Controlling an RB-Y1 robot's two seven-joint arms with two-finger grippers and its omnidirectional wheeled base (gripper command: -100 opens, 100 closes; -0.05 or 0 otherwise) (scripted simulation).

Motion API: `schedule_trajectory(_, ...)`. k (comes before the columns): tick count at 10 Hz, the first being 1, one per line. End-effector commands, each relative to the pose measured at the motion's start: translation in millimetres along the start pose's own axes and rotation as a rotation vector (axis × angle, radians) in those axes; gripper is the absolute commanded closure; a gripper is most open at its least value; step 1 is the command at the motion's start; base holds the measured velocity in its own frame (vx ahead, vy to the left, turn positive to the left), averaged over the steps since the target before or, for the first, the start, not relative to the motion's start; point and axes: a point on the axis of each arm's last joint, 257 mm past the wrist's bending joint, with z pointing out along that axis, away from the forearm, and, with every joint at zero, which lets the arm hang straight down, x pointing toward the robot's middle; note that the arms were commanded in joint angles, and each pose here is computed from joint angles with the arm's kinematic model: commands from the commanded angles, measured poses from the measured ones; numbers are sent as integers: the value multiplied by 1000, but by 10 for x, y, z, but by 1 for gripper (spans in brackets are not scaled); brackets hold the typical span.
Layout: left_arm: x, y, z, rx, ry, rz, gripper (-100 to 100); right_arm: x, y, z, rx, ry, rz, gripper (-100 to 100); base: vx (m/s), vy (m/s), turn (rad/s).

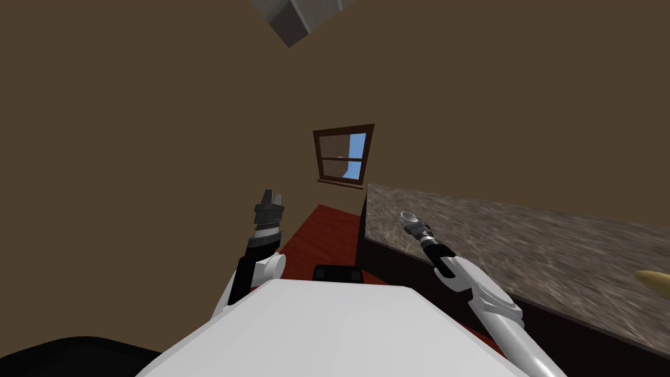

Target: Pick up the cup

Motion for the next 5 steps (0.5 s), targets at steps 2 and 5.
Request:
schedule_trajectory(2, 0, 0, 0, 0, 0, 0, 0, 194, -256, -163, 21, 36, -78, -100, 31, 84, -41)
schedule_trajectory(5, 0, 0, 0, 0, 0, 0, 0, 437, -619, -399, 41, 86, -199, -100, 24, 88, -46)
